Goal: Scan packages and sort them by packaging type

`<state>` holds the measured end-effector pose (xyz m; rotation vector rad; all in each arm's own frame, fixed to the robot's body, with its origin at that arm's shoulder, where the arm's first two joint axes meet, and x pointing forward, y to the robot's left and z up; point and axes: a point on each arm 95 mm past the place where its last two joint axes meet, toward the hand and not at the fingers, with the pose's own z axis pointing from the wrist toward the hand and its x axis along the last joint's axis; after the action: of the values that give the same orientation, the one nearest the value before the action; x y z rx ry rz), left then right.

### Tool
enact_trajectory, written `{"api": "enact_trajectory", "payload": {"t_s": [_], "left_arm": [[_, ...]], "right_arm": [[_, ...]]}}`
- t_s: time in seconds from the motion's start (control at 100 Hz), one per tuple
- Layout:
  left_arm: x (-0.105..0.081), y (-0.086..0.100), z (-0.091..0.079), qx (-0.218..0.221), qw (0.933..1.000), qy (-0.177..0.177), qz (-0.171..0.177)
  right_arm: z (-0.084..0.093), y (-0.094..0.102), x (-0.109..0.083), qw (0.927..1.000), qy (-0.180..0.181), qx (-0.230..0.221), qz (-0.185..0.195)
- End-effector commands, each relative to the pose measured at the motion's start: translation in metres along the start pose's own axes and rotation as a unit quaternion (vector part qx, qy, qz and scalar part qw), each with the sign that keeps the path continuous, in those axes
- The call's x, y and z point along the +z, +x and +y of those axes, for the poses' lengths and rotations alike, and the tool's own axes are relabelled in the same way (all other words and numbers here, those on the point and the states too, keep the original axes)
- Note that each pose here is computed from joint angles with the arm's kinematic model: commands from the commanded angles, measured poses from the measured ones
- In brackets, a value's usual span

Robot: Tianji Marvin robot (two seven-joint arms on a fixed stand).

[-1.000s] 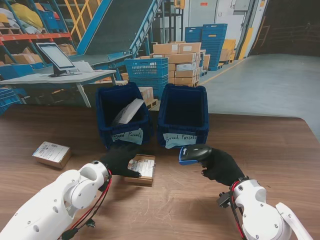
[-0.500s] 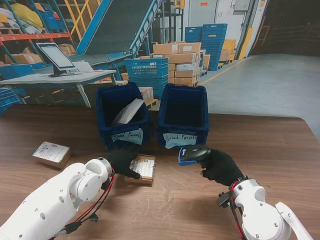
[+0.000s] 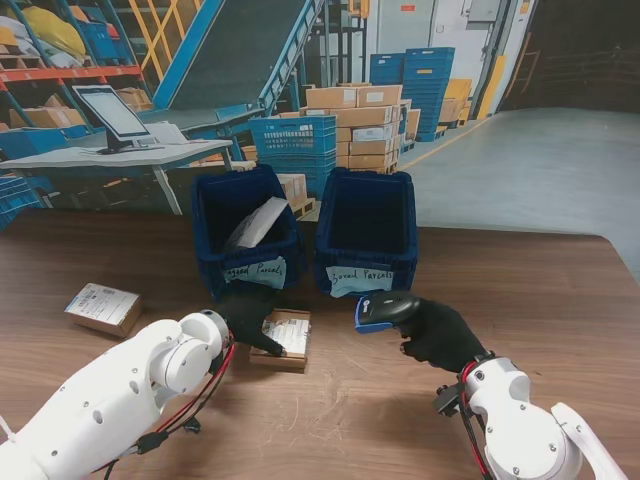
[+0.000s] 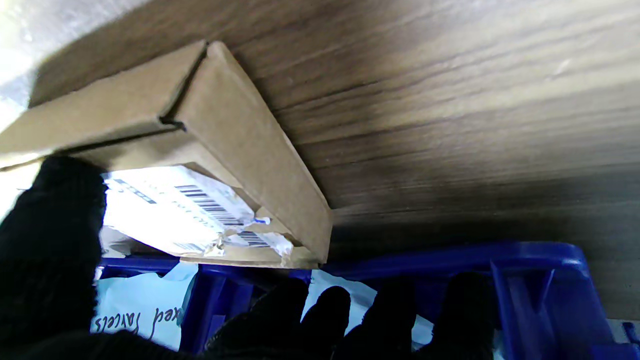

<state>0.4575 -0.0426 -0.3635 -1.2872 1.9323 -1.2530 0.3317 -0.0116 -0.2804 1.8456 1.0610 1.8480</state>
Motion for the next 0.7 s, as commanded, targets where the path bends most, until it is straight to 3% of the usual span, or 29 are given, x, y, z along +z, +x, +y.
{"api": "enact_trajectory", "payload": {"t_s": [0.0,0.21,0.69], "left_arm": [[0.003,0.001,0.009,0.002,0.9996,-0.028,0.0],[0.004,0.001,0.009,0.002,0.9989,-0.046,0.009],[-0.011,0.005,-0.008,-0.004,0.9995,-0.024,0.018]], "right_arm": [[-0.002,0.002,-0.001,1.0,0.008,0.002,0.004],[-0.001,0.002,0.0,1.0,0.008,0.001,0.002],[0.001,0.005,0.002,1.0,0.006,-0.002,0.006]]}}
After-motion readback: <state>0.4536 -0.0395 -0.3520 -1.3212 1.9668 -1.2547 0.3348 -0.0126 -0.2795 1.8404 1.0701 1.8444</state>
